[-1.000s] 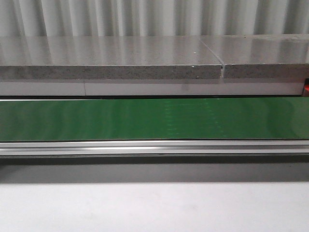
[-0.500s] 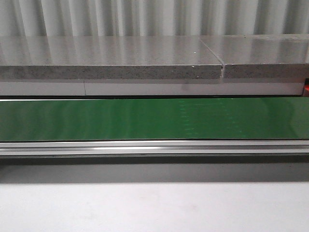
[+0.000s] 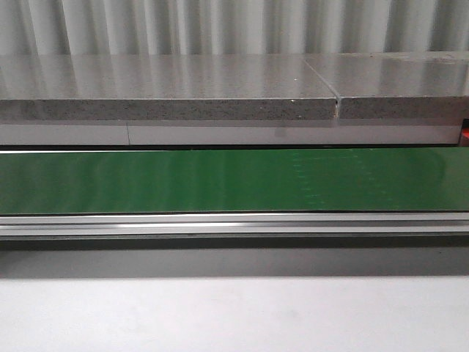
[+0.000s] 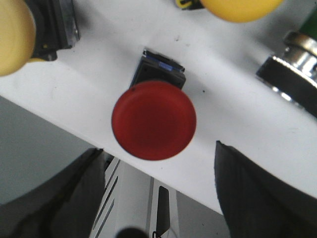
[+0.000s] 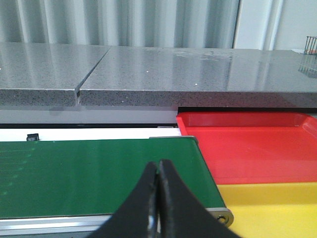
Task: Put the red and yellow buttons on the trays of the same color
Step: 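Close the left gripper on the red-capped button and lift it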
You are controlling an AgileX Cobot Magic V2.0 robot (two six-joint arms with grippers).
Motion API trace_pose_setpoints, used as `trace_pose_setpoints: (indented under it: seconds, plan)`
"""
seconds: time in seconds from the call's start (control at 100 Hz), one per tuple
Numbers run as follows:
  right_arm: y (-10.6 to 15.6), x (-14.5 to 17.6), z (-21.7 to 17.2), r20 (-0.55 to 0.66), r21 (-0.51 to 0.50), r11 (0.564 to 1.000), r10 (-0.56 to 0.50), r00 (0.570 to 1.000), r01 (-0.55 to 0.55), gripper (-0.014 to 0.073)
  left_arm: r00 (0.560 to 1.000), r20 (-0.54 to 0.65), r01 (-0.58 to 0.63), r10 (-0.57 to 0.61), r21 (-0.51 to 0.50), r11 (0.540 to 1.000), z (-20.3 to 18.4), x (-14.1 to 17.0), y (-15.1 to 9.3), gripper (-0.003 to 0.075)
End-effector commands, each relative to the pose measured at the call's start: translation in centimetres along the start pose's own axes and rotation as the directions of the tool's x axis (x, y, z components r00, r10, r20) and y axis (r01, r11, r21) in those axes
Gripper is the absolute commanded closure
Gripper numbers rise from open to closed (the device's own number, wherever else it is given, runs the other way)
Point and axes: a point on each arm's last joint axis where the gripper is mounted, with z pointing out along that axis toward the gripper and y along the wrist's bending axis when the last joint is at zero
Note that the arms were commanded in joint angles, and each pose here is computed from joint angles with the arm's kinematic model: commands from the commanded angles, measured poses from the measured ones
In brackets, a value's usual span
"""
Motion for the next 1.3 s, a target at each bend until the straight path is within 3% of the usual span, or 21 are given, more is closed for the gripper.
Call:
trace_pose_setpoints:
  seconds: [0.0, 0.19, 0.54, 0.72, 1.07, 1.29]
  plan:
    - [0.0, -1.0, -0.2, 0.103, 0.002, 1.0, 0.0, 0.995, 0.0, 0.0651, 0.997, 0.076, 0.004, -0.005, 0.014, 1.0, -0.8, -1.0, -0.1, 0.027]
    - [0.0, -1.0, -0.2, 0.103, 0.002, 1.0, 0.0, 0.995, 0.0, 0.0651, 0.991, 0.136, 0.005, -0.008, 0.022, 1.0, -1.0, -1.6, -0.2, 0.0307]
    - [0.0, -1.0, -0.2, 0.103, 0.002, 1.0, 0.0, 0.995, 0.0, 0.0651, 0.992, 0.123, 0.005, -0.007, 0.021, 1.0, -1.1, -1.6, -0.2, 0.056]
    - [0.0, -1.0, -0.2, 0.103, 0.002, 1.0, 0.0, 0.995, 0.0, 0.0651, 0.988, 0.152, -0.02, 0.017, 0.017, 1.0, -2.3, -1.4, -0.2, 0.0566]
    - [0.0, -1.0, -0.2, 0.103, 0.002, 1.0, 0.0, 0.995, 0.0, 0.0651, 0.958, 0.277, -0.078, 0.071, 0.015, 0.997, -9.2, 1.4, -0.3, 0.0566]
    - [0.0, -1.0, -0.2, 0.103, 0.002, 1.0, 0.0, 0.995, 0.0, 0.0651, 0.932, 0.344, -0.13, 0.114, 0.022, 0.991, -13.1, 1.1, -1.6, 0.0566]
